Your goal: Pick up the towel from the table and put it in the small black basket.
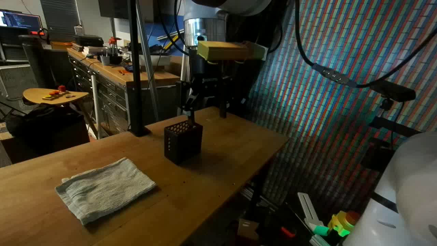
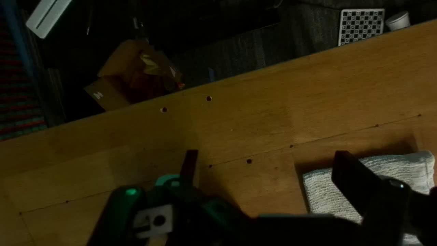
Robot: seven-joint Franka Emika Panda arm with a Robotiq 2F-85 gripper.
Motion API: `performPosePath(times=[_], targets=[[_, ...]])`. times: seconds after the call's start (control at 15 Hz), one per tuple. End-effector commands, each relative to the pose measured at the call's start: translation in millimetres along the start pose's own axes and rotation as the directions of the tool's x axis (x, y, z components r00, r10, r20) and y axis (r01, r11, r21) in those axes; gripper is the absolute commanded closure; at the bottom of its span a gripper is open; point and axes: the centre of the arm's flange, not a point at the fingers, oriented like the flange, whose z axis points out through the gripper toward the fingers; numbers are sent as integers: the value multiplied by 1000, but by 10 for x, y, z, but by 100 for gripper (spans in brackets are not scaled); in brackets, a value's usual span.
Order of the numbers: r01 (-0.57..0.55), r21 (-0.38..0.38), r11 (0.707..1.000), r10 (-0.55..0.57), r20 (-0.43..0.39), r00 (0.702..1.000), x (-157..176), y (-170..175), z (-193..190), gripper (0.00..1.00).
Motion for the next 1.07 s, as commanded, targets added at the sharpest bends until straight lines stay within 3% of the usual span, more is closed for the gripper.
performPosePath(times=[0.0, 1.0], targets=[[0, 1, 1000, 0, -3, 1000, 4, -2, -11, 0], [8, 9, 1000, -8, -14, 1000, 63, -83, -85, 0]])
